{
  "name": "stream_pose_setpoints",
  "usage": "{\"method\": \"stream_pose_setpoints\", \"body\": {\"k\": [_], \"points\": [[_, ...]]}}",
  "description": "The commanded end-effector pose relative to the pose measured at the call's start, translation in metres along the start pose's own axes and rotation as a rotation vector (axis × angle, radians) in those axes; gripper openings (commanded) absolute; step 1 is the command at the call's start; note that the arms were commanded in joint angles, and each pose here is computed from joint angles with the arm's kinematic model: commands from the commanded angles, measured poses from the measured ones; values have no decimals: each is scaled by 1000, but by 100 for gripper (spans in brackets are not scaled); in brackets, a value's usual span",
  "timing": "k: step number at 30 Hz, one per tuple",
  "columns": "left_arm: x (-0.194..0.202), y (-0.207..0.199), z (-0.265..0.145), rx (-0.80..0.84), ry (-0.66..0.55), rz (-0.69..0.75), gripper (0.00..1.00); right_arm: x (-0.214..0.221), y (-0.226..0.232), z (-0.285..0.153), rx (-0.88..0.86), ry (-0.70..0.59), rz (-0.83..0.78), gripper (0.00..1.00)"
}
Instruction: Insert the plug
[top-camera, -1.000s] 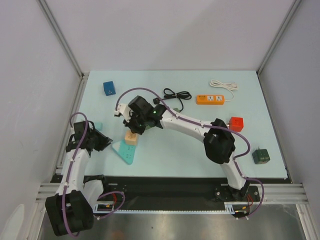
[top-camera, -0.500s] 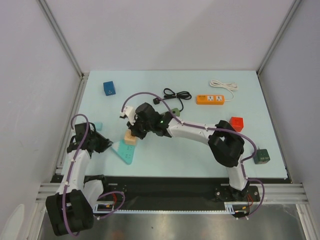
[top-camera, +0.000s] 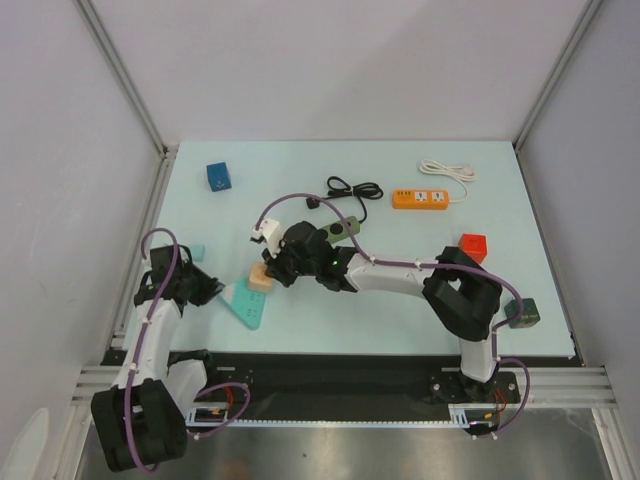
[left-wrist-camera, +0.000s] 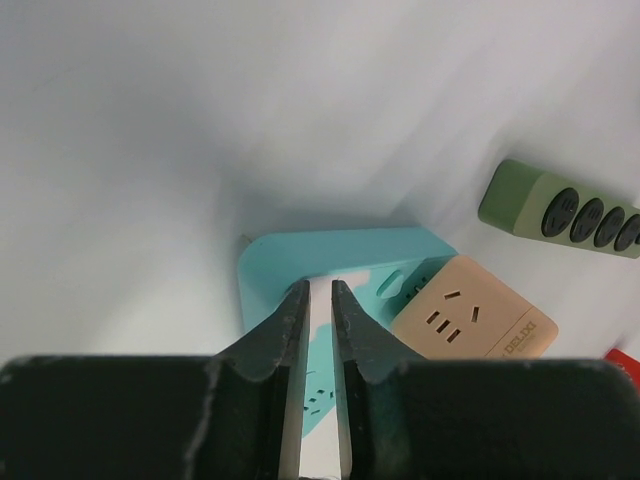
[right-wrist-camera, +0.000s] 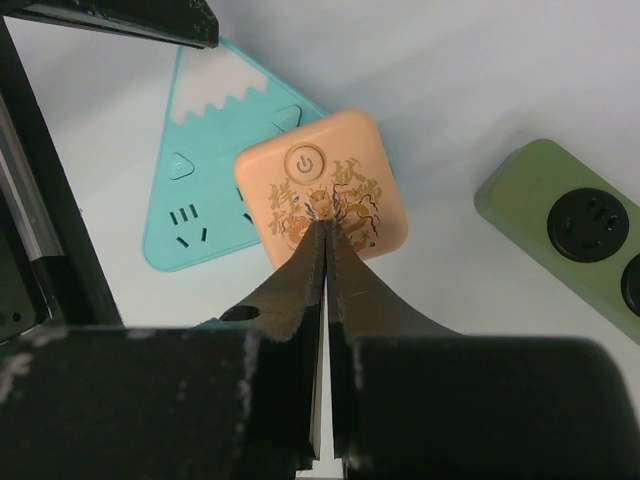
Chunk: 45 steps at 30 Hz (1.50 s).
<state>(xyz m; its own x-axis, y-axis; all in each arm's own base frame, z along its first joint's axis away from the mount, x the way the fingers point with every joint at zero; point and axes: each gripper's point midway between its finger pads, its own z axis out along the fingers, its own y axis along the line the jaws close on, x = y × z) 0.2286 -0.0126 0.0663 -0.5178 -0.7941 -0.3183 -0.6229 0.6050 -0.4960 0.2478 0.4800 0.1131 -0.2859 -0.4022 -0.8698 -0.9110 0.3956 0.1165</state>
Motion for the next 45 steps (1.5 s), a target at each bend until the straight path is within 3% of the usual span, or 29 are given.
{"method": "stream_pose_setpoints", "body": {"k": [1,9,13,16,18,20,23,26,32,35,45], "points": [[-1,1,1,-9,-12,12,19,96,11,4,-9,273,40,0],[-2,-6,-1,22,-13,21,20,46,8,0,13,238,-14,0],[-14,-21,-7,56,-25,66,29,-11,2,-11,22,159,-48,12],[-28,-40,-20,95,-55,89,31,-57,-2,-25,11,86,-52,13],[-38,-54,-29,137,-81,114,28,-76,1,-34,-10,53,-40,9],[-47,-59,-35,142,-121,116,14,-95,3,-42,-14,24,-38,1],[-46,-53,-34,118,-129,98,4,-100,0,-42,11,36,-39,0],[-38,-42,-27,93,-111,84,4,-85,4,-32,-7,70,-22,0],[-26,-26,-16,55,-82,73,2,1,18,13,-35,223,55,0],[-25,-24,-14,51,-84,74,2,21,21,26,-23,279,51,0],[-24,-26,-12,63,-74,72,3,-47,13,-7,22,155,16,0]]}}
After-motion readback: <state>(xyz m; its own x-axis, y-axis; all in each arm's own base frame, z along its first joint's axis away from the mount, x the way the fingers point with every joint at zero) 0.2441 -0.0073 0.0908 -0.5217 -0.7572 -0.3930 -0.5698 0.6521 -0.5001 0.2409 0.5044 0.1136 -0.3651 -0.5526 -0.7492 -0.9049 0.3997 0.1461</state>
